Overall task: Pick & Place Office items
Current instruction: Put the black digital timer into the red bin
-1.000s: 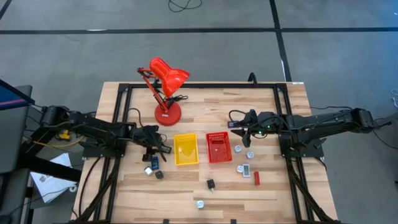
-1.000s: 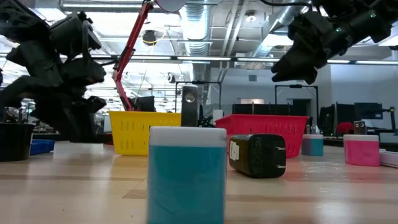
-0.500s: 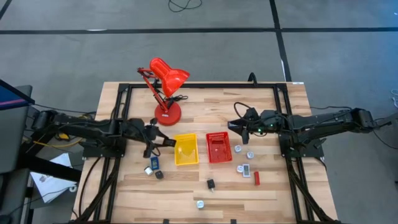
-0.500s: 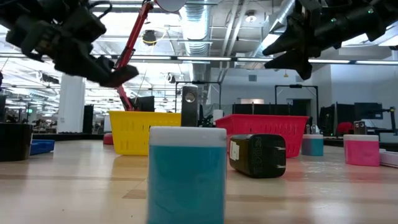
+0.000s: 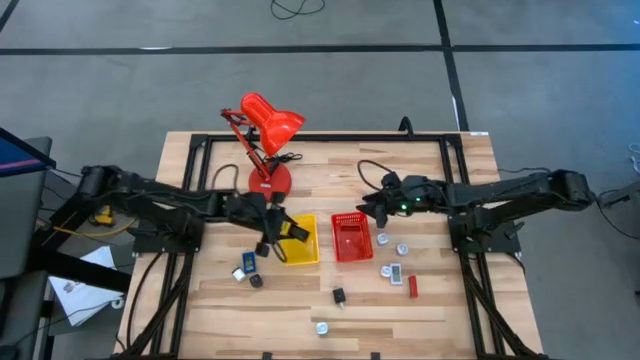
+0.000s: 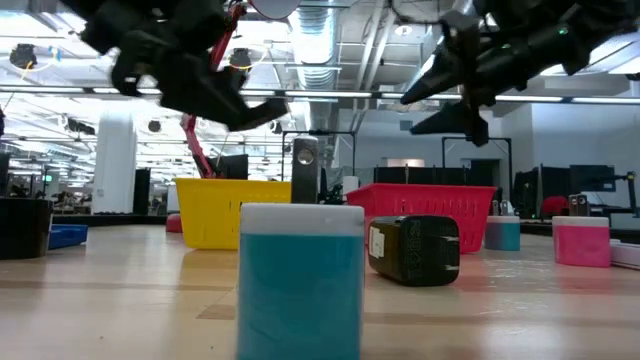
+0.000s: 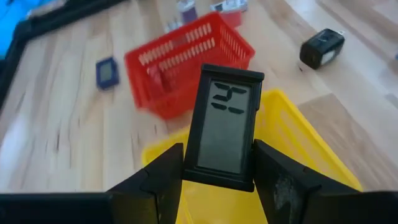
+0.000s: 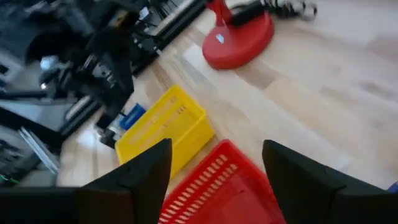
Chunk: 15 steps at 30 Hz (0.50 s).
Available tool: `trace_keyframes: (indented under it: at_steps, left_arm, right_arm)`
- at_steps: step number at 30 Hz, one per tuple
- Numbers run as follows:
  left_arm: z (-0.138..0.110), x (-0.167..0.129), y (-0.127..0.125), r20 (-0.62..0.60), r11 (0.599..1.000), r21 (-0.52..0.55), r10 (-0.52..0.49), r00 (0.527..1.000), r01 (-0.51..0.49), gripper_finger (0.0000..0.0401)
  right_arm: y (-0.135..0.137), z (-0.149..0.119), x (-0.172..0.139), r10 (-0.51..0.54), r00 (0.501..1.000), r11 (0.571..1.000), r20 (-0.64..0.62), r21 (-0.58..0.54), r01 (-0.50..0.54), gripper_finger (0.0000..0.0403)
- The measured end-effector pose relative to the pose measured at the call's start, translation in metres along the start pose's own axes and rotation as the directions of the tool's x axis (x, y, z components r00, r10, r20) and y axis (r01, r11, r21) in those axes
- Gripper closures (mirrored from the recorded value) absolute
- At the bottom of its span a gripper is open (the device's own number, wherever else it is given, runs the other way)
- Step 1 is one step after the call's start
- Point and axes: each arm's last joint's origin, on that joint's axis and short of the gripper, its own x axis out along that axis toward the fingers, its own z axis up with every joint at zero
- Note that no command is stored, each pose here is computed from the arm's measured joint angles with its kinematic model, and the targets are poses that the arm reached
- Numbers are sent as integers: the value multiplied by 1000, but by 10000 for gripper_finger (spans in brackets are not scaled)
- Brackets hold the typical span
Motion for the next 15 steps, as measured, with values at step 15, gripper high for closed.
trace_keyframes:
  at_steps: [15]
  left_arm:
    - [47,44,10,-20,988,157,17,1000,-14,234]
  right_arm:
    - [18,33,56,223,905,970,-363,176,-168,148]
